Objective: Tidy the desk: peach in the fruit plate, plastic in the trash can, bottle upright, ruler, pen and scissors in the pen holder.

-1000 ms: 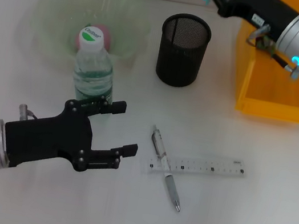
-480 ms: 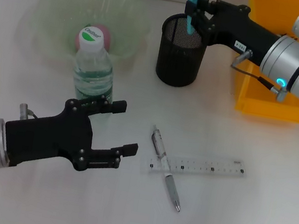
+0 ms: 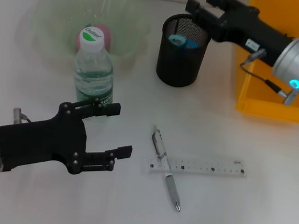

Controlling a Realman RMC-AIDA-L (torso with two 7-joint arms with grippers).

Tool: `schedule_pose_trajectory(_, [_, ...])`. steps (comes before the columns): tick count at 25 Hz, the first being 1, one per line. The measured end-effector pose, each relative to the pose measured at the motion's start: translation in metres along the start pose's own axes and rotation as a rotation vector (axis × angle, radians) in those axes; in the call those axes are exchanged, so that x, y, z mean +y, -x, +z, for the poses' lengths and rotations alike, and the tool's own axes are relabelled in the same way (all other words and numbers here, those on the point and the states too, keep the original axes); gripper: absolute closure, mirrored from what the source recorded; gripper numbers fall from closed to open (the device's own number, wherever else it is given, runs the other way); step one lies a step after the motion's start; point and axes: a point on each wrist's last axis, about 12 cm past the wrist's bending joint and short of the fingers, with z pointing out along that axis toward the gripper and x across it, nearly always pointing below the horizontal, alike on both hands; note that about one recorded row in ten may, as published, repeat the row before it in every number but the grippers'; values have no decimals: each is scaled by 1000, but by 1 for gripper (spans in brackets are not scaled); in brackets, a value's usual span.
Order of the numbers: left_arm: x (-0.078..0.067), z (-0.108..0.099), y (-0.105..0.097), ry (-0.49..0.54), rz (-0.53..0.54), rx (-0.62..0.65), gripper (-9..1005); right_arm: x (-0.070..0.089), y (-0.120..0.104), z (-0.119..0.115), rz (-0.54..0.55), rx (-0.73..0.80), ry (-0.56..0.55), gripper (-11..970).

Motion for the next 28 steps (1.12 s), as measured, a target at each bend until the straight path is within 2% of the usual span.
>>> schedule_pose_trajectory(4, [-3,-8,-2,9,-4,2,182,5,33,-26,61,-70,82,370])
schedule_pose_trajectory(7, [-4,-12,-3,14,-7,5,182,13,62,-40,92,39,159,255])
schedule_pose_trajectory(9, [-6,-16,-4,20,-11,5,182,18,83,-46,86,210,191,178])
schedule_pose_trajectory(13, [-9,-22,-6,25,-20,7,182,23,103,-50,38,645,170,179])
schedule_pose_trajectory(15, [-10,-23,-6,28,-25,8,182,27,103,-50,2,809,182,180])
schedule_pose_trajectory(17, [-10,-24,-7,30,-29,8,182,32,101,-50,-85,921,220,180])
schedule_pose_trajectory(20, [-10,-24,-7,33,-35,10,182,41,93,-43,-331,1019,318,181])
schedule_pose_trajectory(22, [-10,-24,-7,33,-36,10,182,49,88,-37,-453,1045,387,182])
schedule_pose_trajectory(25, [-10,-24,-7,32,-36,10,182,58,83,-30,-592,1054,483,183])
schedule_pose_trajectory(28, [-10,-28,-8,23,-33,29,181,65,79,-26,-684,1056,556,192])
